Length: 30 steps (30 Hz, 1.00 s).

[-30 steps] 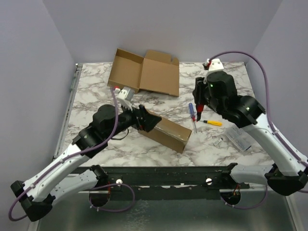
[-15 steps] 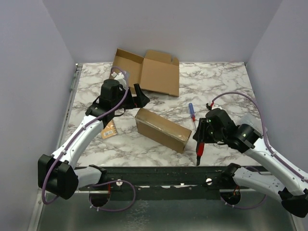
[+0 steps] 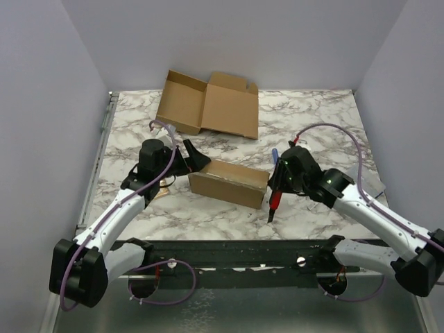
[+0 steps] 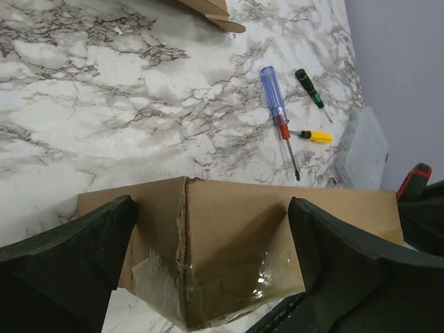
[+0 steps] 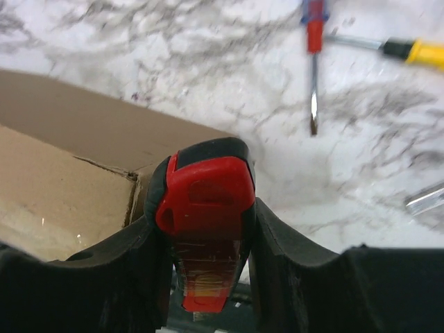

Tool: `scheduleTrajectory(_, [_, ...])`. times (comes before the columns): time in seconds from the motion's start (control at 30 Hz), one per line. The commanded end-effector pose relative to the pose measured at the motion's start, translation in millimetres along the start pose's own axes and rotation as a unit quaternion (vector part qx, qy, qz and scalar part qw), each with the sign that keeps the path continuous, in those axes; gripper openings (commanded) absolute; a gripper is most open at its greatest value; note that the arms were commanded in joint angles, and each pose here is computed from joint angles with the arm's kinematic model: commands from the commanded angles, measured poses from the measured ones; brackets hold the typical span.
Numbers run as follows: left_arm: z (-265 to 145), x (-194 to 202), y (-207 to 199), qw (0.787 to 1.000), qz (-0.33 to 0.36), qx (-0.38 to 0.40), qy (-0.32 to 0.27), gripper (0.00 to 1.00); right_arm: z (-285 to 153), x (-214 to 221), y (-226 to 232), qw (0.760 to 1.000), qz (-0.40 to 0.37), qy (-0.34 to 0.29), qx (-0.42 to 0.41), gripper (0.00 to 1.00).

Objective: Unpack the express box
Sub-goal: Adjust the express box at the center of the board.

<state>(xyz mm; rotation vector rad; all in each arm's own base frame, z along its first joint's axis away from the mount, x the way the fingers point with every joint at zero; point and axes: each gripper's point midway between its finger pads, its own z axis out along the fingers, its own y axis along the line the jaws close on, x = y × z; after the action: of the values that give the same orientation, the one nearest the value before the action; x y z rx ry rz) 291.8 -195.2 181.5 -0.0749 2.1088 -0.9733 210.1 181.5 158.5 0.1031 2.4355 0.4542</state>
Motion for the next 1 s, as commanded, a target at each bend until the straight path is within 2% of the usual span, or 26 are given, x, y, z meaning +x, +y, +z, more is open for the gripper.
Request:
scheduleTrajectory(0.0, [-17, 27, -39, 0.994, -0.054, 0.093, 0.033, 0.99, 15, -78, 39, 0.993, -0.026, -0.113, -0.029, 0.0])
scheduleTrajectory(0.23, [-28, 45, -61, 0.988, -0.079, 0.128, 0.036, 0.99, 52, -126, 32, 0.987, -0.096, -0.129, -0.013, 0.0])
scheduleTrajectory(0.37, [-31, 58, -76, 0.986, -0.071, 0.143, 0.046, 0.99, 67, -129, 21, 0.984, -0.128, -0.12, 0.015, 0.0])
scheduleTrajectory(0.57, [-33, 77, -96, 0.982, -0.068, 0.163, 0.062, 0.99, 79, -133, 6, 0.977, -0.148, -0.151, 0.023, 0.0])
scheduleTrajectory(0.73, [-34, 69, -96, 0.988, -0.014, 0.14, 0.062, 0.99, 88, -141, -10, 0.977, -0.147, -0.149, 0.048, 0.0])
scheduleTrajectory(0.97, [-48, 27, -91, 0.991, 0.109, 0.068, 0.031, 0.99, 55, -152, -42, 0.967, -0.145, -0.157, 0.142, 0.0])
